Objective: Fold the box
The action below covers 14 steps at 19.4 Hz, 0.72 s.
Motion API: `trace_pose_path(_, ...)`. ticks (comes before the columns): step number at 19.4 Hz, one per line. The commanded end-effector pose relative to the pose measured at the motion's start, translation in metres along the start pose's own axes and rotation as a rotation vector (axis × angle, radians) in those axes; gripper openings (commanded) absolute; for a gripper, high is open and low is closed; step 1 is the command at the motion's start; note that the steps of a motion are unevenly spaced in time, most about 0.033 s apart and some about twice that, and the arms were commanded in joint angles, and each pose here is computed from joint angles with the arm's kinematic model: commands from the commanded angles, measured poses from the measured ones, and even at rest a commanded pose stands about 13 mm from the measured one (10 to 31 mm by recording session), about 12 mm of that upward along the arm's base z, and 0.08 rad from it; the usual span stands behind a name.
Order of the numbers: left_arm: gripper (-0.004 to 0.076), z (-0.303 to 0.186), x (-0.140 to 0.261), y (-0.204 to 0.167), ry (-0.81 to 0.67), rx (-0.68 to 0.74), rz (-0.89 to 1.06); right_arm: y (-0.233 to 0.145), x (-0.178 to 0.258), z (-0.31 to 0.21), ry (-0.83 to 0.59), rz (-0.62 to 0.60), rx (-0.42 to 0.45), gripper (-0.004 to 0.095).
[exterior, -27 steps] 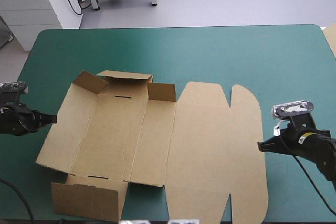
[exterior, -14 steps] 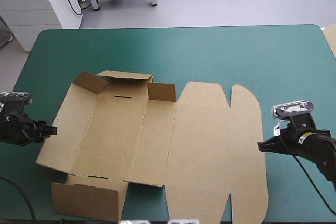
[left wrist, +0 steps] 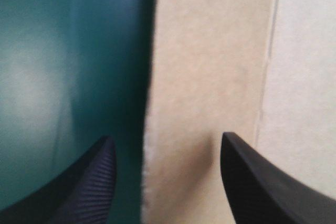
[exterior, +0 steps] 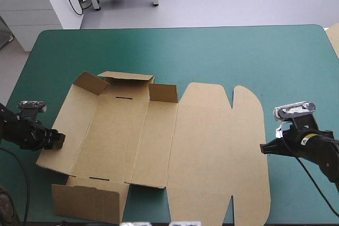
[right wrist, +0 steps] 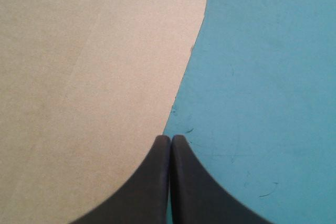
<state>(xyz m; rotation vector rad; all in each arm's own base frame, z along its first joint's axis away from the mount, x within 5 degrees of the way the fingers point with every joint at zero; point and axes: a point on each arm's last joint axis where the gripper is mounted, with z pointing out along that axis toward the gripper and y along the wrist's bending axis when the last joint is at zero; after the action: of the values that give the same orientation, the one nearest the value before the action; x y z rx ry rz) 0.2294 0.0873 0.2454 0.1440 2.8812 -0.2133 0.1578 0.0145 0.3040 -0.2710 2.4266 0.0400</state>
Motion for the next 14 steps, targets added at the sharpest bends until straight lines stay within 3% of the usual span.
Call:
trace_pose_path(1,0.0421,-0.007,-0.007,-0.01,-0.056,0.109,0.015,-0.001,-0.01,-0.007,-0.079,-0.018,0.013,-0.0021)
trace_pose_path(4,0.0421,-0.001,-0.003,-0.015,0.025,0.21,0.01,-0.001,-0.01,-0.007,-0.083,-0.018,0.014,-0.0021)
trace_pose_path(7,0.0421,-0.002,-0.006,-0.02,-0.001,0.267,-0.01,-0.001,-0.011,-0.007,-0.095,-0.016,0.015,-0.0021)
trace_pose_path(14,0.0421,0.003,-0.007,-0.018,0.016,0.28,-0.028,-0.001,-0.012,-0.007,-0.104,-0.015,0.015,-0.0021)
